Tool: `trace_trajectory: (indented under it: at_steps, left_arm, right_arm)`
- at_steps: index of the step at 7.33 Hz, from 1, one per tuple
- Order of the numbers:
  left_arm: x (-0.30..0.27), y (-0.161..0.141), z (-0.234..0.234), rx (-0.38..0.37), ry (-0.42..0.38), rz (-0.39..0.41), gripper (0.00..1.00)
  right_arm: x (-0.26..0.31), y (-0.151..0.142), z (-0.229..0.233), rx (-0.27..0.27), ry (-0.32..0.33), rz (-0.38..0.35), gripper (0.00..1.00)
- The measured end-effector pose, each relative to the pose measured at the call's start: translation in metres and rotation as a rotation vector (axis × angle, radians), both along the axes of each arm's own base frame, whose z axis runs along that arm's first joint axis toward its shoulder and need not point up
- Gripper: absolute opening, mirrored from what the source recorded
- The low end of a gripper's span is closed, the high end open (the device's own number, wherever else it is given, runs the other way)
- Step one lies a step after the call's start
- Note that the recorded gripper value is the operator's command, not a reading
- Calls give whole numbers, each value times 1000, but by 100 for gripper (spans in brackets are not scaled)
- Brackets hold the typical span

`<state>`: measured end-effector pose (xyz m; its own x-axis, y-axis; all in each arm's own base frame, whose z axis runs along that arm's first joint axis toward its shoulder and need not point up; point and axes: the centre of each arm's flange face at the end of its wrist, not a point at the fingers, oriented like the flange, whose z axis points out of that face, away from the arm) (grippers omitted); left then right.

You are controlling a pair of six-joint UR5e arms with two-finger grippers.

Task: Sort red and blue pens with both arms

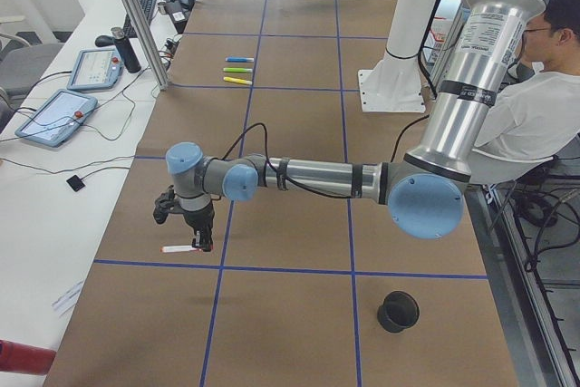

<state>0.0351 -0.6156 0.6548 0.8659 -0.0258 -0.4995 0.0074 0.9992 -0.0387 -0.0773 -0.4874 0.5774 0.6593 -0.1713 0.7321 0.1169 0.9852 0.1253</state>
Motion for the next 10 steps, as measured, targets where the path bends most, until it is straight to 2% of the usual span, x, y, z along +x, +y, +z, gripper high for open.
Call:
trace_trajectory:
  at_steps: [3, 5, 8, 10]
  left_arm:
    - [-87, 45, 51, -191, -9, 84, 0]
    - [-125, 88, 77, -369, 30, 98, 0]
    - [-170, 155, 71, -665, 179, 100, 0]
    - [-171, 217, 91, -828, 300, 114, 0]
  right_arm:
    - [-9, 1, 1, 4, 12, -16, 100]
    - [-21, 3, 2, 3, 14, -42, 100]
    - [-38, 7, 5, -8, 12, -77, 100]
    - [-50, 10, 12, -23, 14, -100, 100]
